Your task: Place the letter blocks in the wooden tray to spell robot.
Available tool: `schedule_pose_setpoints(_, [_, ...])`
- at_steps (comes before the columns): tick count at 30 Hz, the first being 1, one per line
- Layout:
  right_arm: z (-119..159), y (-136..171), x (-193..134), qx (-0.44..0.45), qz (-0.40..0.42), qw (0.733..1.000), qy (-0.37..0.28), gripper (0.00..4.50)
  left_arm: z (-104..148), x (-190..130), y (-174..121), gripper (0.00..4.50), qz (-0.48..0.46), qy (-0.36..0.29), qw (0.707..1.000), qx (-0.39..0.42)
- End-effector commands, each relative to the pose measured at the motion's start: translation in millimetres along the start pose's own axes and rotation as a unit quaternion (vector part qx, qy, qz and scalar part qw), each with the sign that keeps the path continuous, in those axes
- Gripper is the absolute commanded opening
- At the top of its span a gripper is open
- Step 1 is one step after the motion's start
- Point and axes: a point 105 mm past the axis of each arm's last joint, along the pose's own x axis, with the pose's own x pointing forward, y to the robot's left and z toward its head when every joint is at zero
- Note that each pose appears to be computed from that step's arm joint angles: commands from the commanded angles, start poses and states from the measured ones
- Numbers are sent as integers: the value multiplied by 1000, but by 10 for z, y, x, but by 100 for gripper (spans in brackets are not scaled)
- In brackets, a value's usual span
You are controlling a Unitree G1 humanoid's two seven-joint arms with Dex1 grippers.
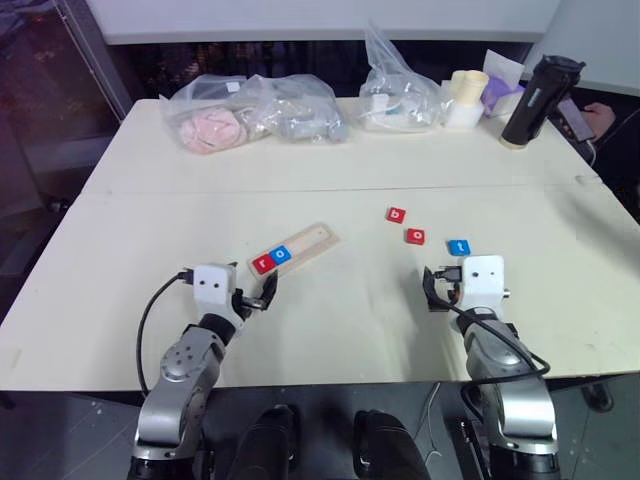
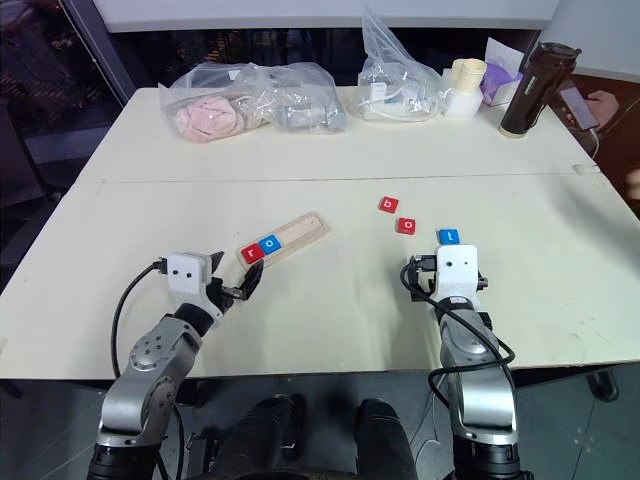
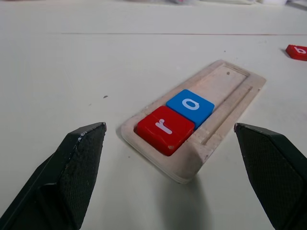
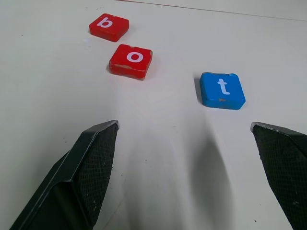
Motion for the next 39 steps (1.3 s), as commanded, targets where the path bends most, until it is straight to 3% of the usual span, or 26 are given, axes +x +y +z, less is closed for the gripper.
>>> schedule_pose_setpoints(1, [153, 5, -53, -4, 5, 1000, -28, 447, 153, -30, -30, 450, -7, -26, 1000, 16])
schedule_pose_setpoints(31, [152, 54, -68, -10, 18, 999, -27, 447, 167, -68, -56, 450, -49, -28, 998, 6])
schedule_pose_setpoints(35, [155, 84, -51, -8, 21, 999, -27, 447, 276, -29, 25, 450, -110, -28, 993, 36])
schedule_pose_setpoints(39, [156, 101, -37, -5, 21, 999, -28, 447, 324, 36, 146, 450, -222, 13, 971, 90])
